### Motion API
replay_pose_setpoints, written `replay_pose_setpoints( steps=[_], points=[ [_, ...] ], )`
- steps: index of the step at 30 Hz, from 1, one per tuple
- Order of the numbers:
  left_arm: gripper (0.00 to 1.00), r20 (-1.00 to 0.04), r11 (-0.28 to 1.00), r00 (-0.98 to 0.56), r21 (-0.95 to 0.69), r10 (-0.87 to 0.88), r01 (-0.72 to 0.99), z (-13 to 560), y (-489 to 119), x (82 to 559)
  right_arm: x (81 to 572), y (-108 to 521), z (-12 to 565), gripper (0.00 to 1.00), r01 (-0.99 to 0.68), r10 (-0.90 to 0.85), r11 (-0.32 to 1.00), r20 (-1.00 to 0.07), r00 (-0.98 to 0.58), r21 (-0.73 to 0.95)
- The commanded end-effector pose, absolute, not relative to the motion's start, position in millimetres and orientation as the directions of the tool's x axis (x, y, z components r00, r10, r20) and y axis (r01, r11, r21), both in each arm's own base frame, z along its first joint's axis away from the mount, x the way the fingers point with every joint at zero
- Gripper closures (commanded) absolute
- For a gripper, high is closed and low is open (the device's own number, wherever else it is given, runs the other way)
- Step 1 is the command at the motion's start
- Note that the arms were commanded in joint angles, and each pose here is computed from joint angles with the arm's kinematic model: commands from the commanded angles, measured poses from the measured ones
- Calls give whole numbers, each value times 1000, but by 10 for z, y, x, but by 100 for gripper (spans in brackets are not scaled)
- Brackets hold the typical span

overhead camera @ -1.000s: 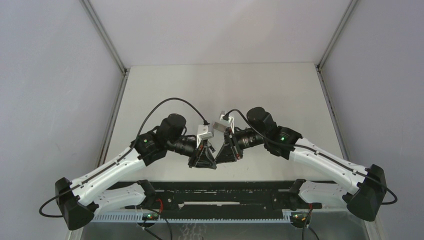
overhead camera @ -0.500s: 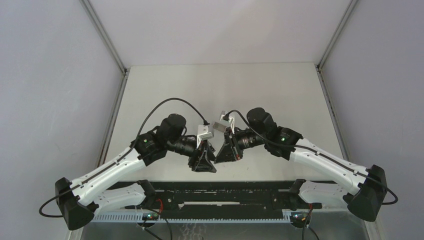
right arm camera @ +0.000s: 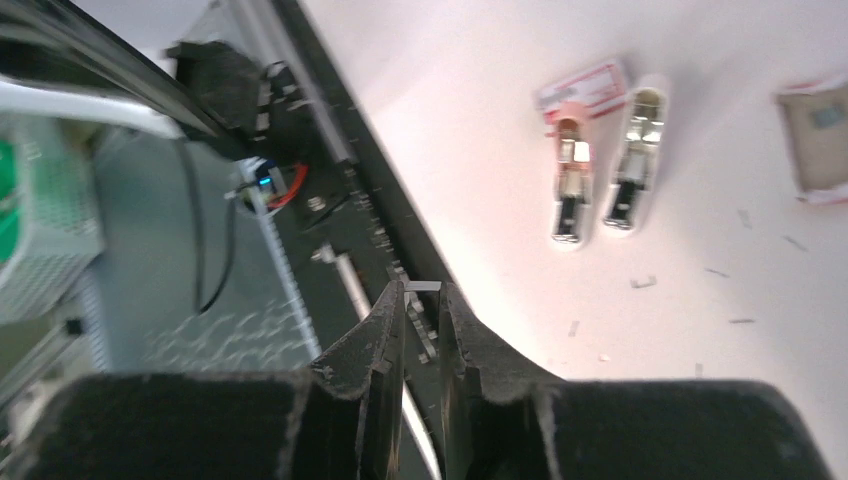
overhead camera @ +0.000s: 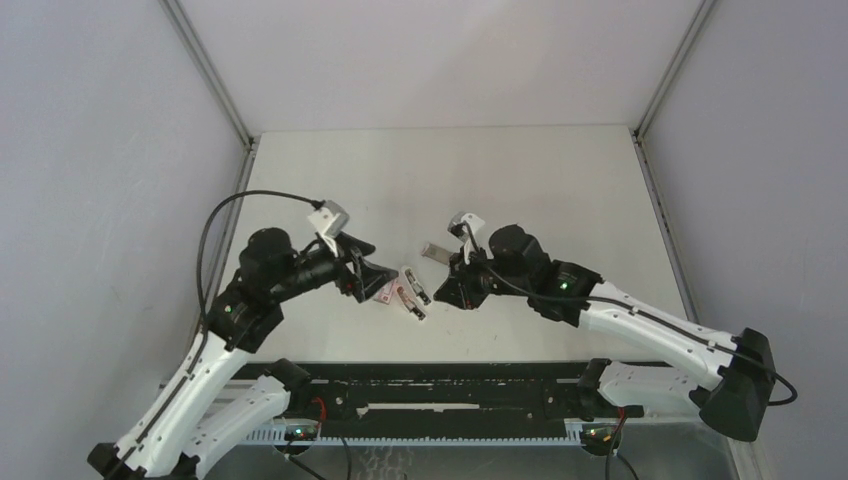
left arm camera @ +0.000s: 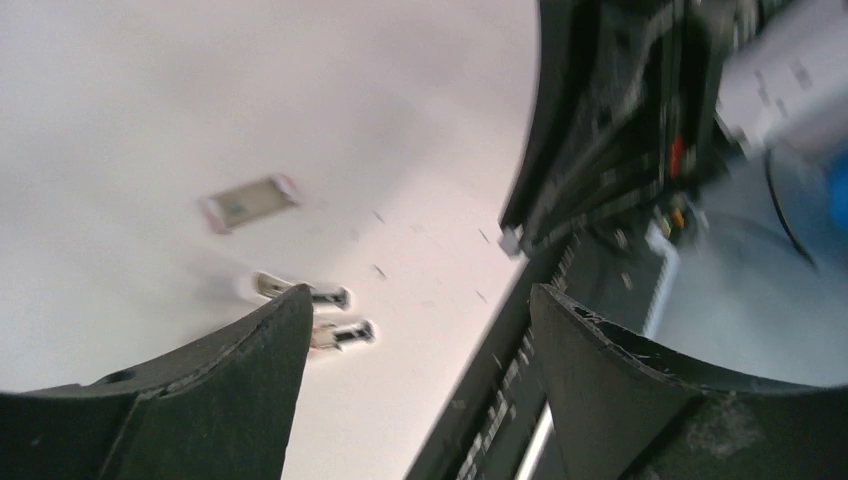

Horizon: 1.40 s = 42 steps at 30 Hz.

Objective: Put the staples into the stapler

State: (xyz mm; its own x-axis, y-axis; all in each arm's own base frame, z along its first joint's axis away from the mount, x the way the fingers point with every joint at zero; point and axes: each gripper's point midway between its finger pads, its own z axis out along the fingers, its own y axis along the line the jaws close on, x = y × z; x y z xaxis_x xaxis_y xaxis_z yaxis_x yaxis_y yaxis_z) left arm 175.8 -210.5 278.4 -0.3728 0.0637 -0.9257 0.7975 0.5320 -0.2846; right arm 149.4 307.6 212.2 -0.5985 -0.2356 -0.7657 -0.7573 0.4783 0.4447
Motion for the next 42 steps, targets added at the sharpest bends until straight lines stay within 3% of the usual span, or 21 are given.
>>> replay_pose_setpoints(
  steps=[1, 6, 14, 20, 42],
  points=[
    [16, -877, 686, -390, -468, -281, 557, 2754, -1872, 2300, 1901, 3098, 1848, 86, -680, -177, 659, -813, -554, 320],
    [19, -838, 719, -434, -521, -331, 459, 2162, -1800, 2604, 2110, 3231, 1552, 86, -627, -151, 729, -827, -541, 276],
    [21, -891, 694, -364, -442, -271, 568, 1770, -1929, 2698, 2223, 3501, 1169, 86, -613, -173, 755, -833, -525, 230],
    [24, -882, 687, -433, -431, -185, 585, 1462, -2037, 2765, 2327, 3541, 948, 85, -590, -198, 785, -826, -528, 189],
    [44, -844, 666, -531, -439, -75, 603, 1122, -2311, 2869, 2458, 3656, 681, 86, -590, -265, 798, -809, -525, 121]
  ],
)
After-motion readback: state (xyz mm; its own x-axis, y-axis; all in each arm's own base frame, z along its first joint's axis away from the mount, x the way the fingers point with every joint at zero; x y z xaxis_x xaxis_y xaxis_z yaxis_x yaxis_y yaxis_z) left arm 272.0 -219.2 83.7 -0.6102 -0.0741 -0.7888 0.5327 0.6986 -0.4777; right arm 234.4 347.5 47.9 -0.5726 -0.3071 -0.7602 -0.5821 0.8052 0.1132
